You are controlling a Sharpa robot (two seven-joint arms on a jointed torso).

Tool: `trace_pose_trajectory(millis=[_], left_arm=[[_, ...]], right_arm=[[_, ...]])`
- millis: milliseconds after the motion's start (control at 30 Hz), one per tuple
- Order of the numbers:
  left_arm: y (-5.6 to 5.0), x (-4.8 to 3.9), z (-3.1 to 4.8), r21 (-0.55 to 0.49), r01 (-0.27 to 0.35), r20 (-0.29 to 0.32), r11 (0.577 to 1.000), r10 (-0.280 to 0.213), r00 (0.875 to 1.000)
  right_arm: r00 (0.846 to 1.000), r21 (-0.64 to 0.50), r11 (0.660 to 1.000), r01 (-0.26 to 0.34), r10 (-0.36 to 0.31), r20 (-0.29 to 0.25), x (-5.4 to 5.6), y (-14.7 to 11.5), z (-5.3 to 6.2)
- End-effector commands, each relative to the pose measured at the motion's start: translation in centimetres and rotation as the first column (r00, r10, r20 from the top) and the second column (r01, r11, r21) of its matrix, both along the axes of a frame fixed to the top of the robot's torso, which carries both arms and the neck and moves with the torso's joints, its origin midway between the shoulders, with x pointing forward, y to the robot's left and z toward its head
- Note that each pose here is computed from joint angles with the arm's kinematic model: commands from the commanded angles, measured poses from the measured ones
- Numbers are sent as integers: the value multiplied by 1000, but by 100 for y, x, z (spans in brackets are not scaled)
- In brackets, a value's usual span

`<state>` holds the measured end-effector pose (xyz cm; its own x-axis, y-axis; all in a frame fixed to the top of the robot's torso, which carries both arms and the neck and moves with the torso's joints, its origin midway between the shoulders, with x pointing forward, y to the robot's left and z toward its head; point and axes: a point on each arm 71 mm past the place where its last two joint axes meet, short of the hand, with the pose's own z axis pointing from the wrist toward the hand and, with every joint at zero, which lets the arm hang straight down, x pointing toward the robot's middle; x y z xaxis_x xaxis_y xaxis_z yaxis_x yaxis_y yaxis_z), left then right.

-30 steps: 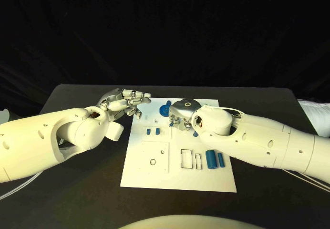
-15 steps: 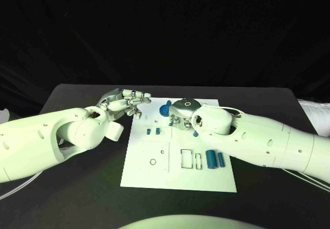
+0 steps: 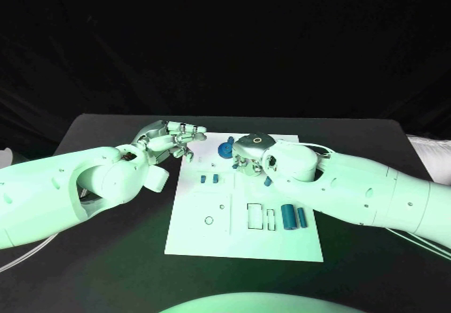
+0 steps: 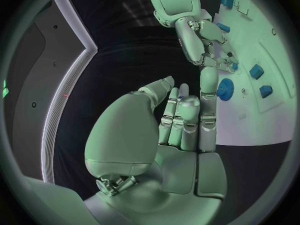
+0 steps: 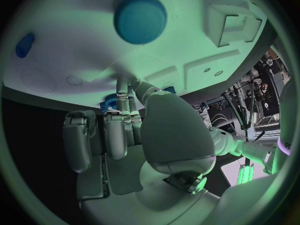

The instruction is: Assemble the parts on the task board

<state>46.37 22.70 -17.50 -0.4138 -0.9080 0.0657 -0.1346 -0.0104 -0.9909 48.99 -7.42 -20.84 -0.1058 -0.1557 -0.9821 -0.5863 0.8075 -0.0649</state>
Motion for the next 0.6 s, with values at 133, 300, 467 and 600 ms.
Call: trace_pose_trajectory(millis=[133,300,467,600], left_arm=[[-18,-6,9,-3,10,5,1000,-10,1000],[-19,-7,10,-3,9,5,1000,-9,1000],[-21,-6,9,-2,9,4,1000,-9,1000],[-18,-6,8,-1,7,3,1000,-7,1000]], right_arm=[[999,-85,996,23,-26,-41,11,-59,-106],[998,-90,996,24,-28,-49,14,-63,-114],[998,-92,995,24,-29,-53,14,-65,-118],[998,-102,994,29,-35,-60,15,-72,-125]])
